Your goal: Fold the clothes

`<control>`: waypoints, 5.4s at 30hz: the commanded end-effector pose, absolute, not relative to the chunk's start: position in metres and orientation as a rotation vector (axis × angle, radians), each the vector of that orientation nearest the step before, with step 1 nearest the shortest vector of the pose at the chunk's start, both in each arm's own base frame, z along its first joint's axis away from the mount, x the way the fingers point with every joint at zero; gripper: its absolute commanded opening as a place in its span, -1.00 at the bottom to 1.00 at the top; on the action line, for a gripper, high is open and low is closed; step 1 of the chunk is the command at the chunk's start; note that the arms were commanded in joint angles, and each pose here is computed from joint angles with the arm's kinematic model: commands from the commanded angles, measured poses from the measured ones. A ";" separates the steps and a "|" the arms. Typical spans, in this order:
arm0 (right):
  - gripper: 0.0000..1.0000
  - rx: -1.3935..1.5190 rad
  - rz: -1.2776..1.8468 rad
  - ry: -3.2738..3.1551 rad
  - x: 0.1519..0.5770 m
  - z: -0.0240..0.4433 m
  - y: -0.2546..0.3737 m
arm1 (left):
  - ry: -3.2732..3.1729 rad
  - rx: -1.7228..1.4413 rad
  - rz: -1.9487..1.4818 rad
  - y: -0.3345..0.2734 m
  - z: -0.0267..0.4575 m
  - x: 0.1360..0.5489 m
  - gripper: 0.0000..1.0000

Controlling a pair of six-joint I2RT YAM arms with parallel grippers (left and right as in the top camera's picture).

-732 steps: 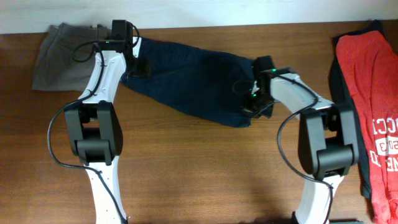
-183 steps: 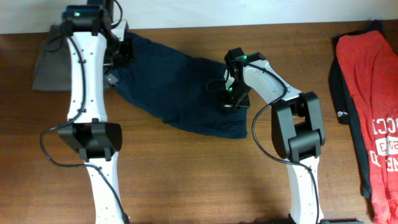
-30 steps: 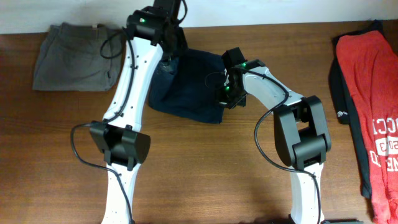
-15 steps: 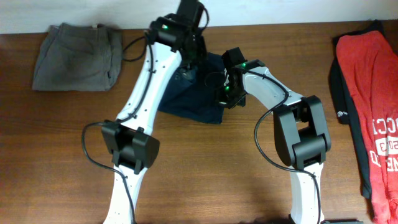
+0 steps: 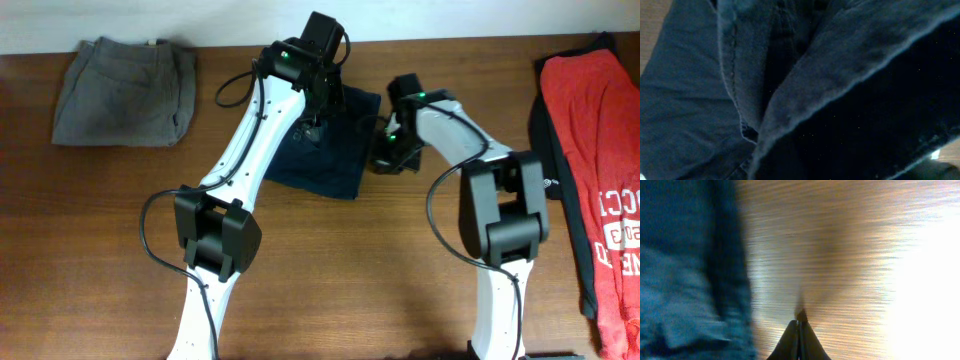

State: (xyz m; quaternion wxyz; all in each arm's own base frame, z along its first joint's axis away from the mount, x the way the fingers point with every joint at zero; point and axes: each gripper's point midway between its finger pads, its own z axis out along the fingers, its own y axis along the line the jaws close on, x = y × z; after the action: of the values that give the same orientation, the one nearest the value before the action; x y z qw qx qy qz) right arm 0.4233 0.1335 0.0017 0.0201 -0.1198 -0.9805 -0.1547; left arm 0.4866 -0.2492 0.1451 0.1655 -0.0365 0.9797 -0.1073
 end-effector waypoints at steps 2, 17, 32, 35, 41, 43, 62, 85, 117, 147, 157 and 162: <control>-0.92 -0.387 -0.499 -3.091 0.431 0.031 0.108 | 2.781 -0.119 -0.332 -0.251 0.154 0.483 -0.72; -0.90 -0.366 -0.530 -3.046 0.421 0.035 0.098 | 2.740 -0.084 -0.366 -0.269 0.147 0.490 -0.51; -0.92 -0.431 -0.519 -3.014 0.416 0.035 0.082 | 2.712 0.050 -0.431 -0.285 0.137 0.494 0.64; -0.93 -0.450 -0.519 -3.008 0.416 0.036 0.077 | 2.685 0.124 -0.430 -0.287 0.146 0.496 0.71; -0.92 -0.448 -0.607 -3.089 0.427 0.086 0.070 | 2.580 0.198 -0.415 -0.271 0.196 0.502 0.60; -0.93 -0.354 -0.746 -3.151 0.432 0.120 0.082 | 2.601 0.150 -0.381 -0.249 0.195 0.506 0.11; 0.65 0.050 -1.283 -3.246 0.481 0.157 0.179 | 3.038 0.160 -0.466 -0.215 0.052 0.453 -0.99; -0.13 -0.151 -1.575 -3.329 0.537 0.192 0.188 | 2.968 0.218 -0.383 -0.190 0.090 0.440 -0.99; -0.92 -0.254 -1.812 -2.975 0.568 0.024 0.250 | 2.925 0.314 -0.389 -0.193 0.097 0.433 -0.99; -0.90 -0.115 -1.826 -3.007 0.588 0.026 0.312 | 2.893 0.139 -0.314 -0.135 0.113 0.453 -0.99; -0.90 0.015 -1.897 -2.988 0.589 0.049 0.313 | 2.894 0.139 -0.313 -0.135 0.113 0.452 -0.99; -0.89 0.305 -2.159 -2.874 0.589 0.151 0.319 | 2.893 0.139 -0.313 -0.135 0.113 0.453 -0.99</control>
State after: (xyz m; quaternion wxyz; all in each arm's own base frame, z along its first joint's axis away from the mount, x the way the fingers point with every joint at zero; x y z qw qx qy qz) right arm 0.5873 0.3169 0.0507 -0.1815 0.0052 -0.8224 -0.5391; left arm 0.4545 -0.1331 0.0948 0.0958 0.0352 0.9898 -0.0993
